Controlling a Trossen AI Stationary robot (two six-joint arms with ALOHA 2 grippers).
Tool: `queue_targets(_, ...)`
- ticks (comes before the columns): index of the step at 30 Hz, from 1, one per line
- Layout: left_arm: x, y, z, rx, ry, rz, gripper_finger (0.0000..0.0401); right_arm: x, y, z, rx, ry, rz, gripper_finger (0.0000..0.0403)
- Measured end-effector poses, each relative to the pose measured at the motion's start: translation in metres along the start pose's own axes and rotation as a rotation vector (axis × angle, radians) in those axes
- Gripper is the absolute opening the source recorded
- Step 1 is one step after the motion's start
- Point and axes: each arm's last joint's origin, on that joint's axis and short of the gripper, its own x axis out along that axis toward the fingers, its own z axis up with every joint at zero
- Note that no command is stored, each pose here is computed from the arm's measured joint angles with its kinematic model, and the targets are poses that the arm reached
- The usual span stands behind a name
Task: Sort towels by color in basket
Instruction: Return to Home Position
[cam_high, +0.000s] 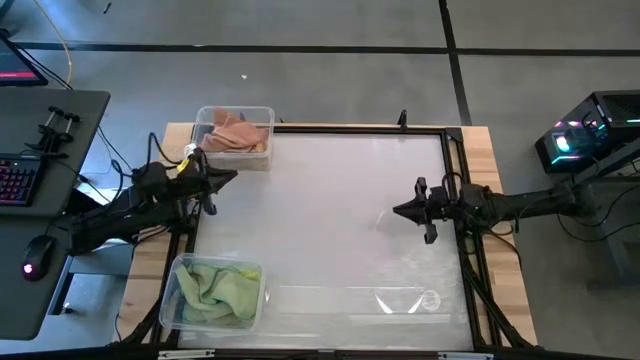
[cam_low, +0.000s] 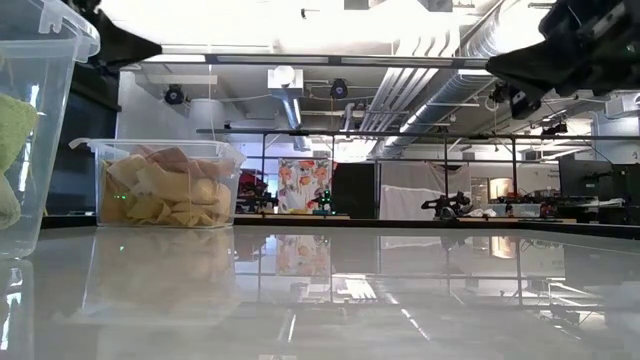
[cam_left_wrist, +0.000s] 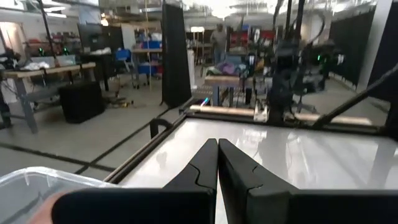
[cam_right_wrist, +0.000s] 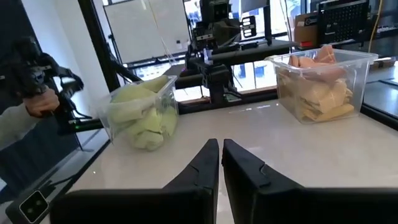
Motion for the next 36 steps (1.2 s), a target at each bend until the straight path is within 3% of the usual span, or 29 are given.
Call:
queue_targets(6, -0.009, 0.000, 0.003, -0.034, -0.062, -0.003, 0.0000, -0.010, -0.003, -0.018, 0.029, -0.029, 0.009, 0.0018)
queue_targets(16, -0.007, -0.003, 0.001, -0.094, -0.055, -0.107, 0.0000, -0.011, 0.000, -0.020, 0.029, -0.003, 0.036, 0.0018)
queue_targets(25, 0.016, -0.012, -0.052, -0.188, -0.192, -0.197, 0.0000, -0.011, 0.003, -0.021, 0.035, 0.002, 0.060, 0.0018)
queue_targets(36, 0.016, -0.023, -0.058, -0.108, -0.127, -0.169, 0.0000, -0.011, 0.004, -0.021, 0.037, 0.005, 0.060, 0.0018)
